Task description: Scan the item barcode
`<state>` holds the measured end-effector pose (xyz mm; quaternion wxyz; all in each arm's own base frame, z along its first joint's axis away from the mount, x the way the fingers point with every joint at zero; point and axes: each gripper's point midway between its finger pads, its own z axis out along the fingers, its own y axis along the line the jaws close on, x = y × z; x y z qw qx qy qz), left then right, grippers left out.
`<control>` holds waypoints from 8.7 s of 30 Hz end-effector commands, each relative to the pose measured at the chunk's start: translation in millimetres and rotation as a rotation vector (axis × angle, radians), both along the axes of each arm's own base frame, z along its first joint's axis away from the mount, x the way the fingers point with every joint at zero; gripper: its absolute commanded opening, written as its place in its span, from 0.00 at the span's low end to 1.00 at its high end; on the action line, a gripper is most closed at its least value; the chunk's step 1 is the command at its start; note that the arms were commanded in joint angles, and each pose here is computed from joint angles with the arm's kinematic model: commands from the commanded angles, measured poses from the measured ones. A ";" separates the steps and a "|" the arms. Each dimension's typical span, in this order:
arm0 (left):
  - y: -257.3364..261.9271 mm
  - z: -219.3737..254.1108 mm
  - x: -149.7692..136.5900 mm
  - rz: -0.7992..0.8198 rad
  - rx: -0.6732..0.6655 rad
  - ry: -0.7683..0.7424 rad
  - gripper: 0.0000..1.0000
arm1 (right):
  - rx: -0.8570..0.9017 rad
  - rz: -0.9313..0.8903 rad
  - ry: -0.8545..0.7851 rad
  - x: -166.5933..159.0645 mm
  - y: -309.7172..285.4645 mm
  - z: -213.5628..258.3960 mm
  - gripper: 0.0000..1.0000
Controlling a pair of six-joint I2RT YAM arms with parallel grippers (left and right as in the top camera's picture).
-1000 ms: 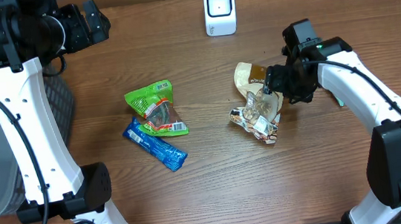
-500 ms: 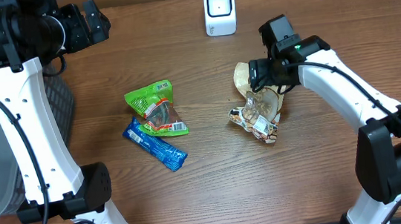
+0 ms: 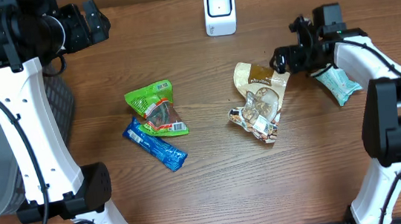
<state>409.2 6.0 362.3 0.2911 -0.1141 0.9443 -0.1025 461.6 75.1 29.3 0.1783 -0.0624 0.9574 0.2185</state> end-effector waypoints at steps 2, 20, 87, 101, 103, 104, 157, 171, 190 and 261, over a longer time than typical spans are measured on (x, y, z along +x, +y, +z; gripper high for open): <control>1.7 -3.4 2.1 0.001 0.007 0.008 1.00 | 0.196 0.146 0.030 -16.8 28.7 1.5 1.00; 1.7 -3.3 2.0 0.001 0.007 0.008 1.00 | 0.024 0.082 0.454 -105.6 101.2 -43.4 0.12; 2.0 -3.4 2.1 0.002 0.007 0.008 1.00 | 0.119 0.500 0.207 -63.2 79.7 73.9 0.93; 2.0 -3.3 2.0 0.002 0.007 0.008 1.00 | -0.251 0.547 -0.187 25.4 61.4 81.2 0.96; 2.0 -3.3 2.0 0.002 0.007 0.008 1.00 | -0.247 0.546 -0.165 24.9 58.5 70.6 0.96; 2.0 -3.3 2.0 0.002 0.007 0.008 1.00 | -0.228 0.549 -0.137 21.9 57.6 61.5 0.96; 1.8 -3.4 2.1 0.001 0.007 0.008 1.00 | -1.090 -0.088 -0.499 93.4 69.4 173.1 0.04; 1.9 -3.4 2.1 0.001 0.007 0.008 1.00 | -1.191 0.153 -0.602 118.3 88.0 170.3 0.04; 1.9 -3.4 2.1 0.001 0.007 0.008 1.00 | -1.238 0.293 -0.483 98.2 82.4 148.8 0.04; 1.8 -3.3 2.0 0.001 0.007 0.008 1.00 | -1.006 0.199 -0.735 -1.8 86.1 337.9 0.04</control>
